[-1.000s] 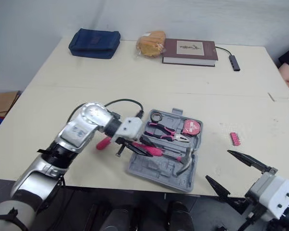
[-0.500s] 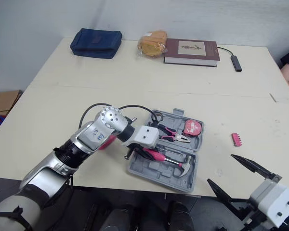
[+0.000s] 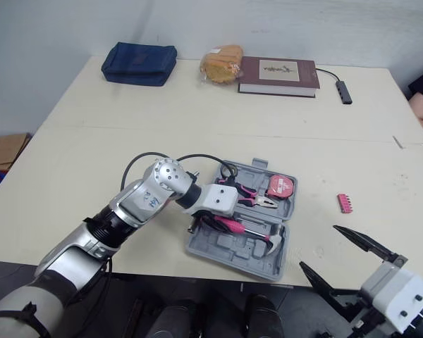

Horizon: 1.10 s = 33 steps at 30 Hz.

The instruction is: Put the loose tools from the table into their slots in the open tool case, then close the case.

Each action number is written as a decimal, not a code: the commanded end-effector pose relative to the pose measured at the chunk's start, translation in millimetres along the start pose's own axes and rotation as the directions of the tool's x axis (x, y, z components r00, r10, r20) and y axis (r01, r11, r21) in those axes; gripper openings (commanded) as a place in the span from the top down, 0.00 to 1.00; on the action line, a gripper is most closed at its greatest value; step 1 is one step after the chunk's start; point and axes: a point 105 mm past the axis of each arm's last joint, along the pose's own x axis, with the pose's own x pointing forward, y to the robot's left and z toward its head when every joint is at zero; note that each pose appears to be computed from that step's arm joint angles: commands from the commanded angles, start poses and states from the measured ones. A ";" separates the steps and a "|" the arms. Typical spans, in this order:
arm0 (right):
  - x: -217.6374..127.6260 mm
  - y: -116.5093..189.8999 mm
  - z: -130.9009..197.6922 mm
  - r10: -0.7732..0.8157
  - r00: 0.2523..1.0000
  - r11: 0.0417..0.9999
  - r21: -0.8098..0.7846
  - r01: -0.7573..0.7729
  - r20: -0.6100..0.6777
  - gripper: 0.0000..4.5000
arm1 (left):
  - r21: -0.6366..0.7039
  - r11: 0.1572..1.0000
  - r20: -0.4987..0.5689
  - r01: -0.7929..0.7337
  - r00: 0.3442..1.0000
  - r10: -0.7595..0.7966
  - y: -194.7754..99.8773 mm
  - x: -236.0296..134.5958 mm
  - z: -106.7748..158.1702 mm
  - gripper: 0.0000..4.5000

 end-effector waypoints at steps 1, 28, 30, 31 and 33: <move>-0.3 0.7 7.5 -0.004 1.000 1.000 -0.030 0.004 0.026 0.00 | 0.013 1.000 0.004 0.006 1.000 -0.006 -3.8 0.4 3.2 0.66; -3.9 0.1 -4.0 -0.024 1.000 1.000 -0.018 0.025 0.014 0.00 | 0.089 0.995 0.368 -0.040 0.930 0.005 0.1 9.4 10.4 0.99; -4.5 0.2 -4.7 -0.027 1.000 0.999 -0.018 0.027 0.012 0.00 | 0.086 0.996 0.354 -0.026 0.935 -0.006 -1.7 12.2 6.9 0.99; -4.8 0.1 -5.0 -0.028 1.000 0.999 -0.018 0.028 0.012 0.00 | 0.072 0.997 0.348 -0.020 0.937 -0.006 -2.0 13.9 5.3 0.99; -5.3 -0.3 -5.4 -0.030 0.999 0.999 -0.019 0.030 0.011 0.00 | 0.052 0.999 0.343 -0.003 0.939 -0.015 -3.4 16.8 3.7 0.99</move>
